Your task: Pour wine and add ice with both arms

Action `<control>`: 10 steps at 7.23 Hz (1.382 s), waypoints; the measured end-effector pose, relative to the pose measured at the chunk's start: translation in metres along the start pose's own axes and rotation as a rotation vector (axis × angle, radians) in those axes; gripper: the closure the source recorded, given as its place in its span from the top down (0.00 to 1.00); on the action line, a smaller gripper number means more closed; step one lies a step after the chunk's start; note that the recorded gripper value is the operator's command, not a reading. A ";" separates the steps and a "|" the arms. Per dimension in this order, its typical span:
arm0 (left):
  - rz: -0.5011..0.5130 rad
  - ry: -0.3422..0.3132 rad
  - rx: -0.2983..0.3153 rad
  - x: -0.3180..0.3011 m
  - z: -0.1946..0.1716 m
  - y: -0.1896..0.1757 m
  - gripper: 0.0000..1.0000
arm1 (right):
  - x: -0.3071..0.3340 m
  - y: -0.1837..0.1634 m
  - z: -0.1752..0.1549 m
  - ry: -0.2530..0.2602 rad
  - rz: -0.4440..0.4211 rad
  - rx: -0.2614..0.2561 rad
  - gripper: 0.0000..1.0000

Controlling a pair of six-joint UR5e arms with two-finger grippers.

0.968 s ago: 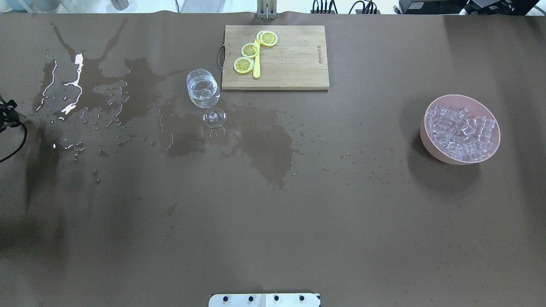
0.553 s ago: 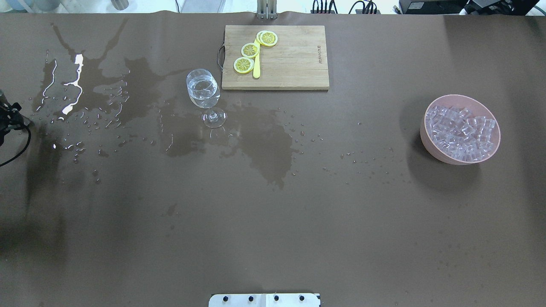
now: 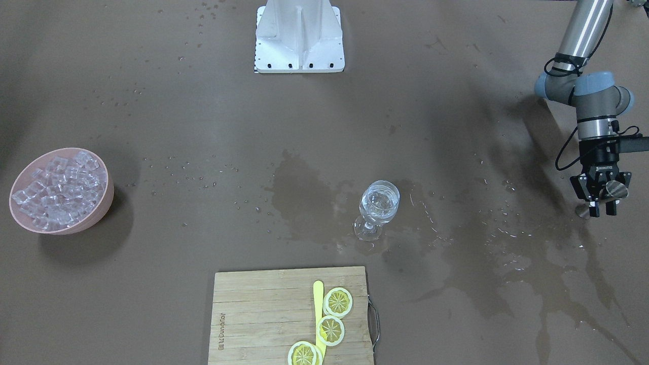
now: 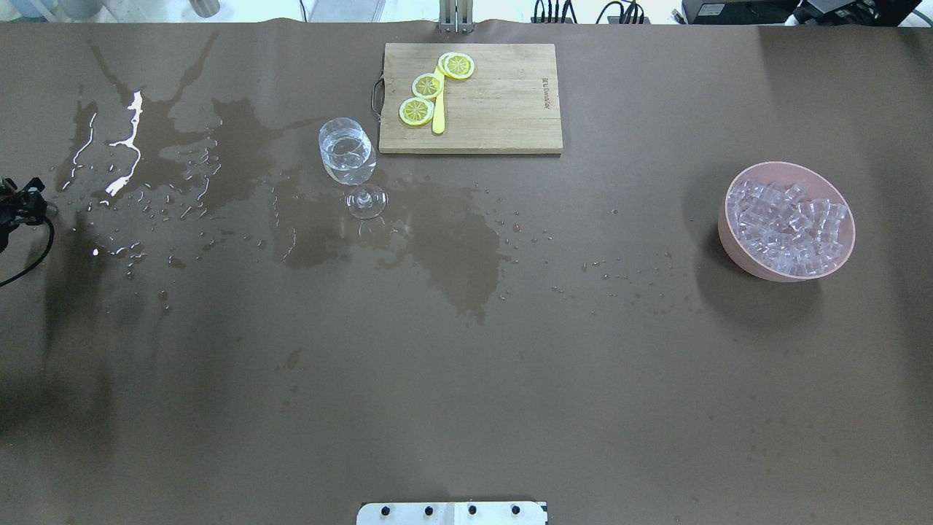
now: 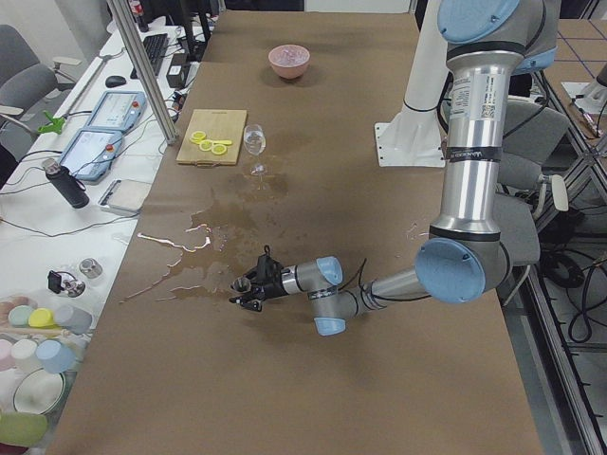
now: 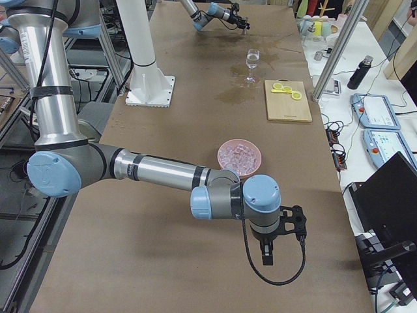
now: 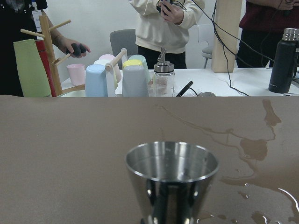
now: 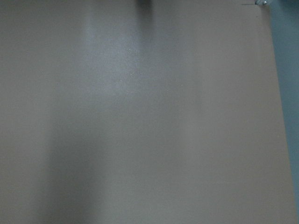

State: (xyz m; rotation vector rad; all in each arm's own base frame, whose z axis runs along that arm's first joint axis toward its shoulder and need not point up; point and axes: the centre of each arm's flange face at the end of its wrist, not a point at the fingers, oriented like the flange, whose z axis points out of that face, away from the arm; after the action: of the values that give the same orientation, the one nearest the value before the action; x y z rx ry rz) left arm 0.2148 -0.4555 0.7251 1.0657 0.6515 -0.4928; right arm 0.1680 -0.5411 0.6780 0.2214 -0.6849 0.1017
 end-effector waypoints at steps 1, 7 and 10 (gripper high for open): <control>-0.001 0.003 -0.001 0.001 0.000 0.000 0.97 | -0.006 -0.002 -0.003 -0.004 0.009 -0.002 1.00; 0.012 0.042 -0.072 -0.008 -0.045 -0.018 0.97 | -0.093 -0.022 0.020 -0.029 0.067 -0.070 1.00; 0.019 0.045 -0.156 -0.008 -0.078 -0.040 0.97 | -0.125 -0.017 0.048 -0.058 0.090 -0.148 1.00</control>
State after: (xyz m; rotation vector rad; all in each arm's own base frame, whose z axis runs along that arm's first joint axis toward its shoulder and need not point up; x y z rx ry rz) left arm 0.1638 -0.4007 0.6798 0.9368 0.7078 -0.3961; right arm 0.0446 -0.5715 0.6317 0.0509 -0.7569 0.1307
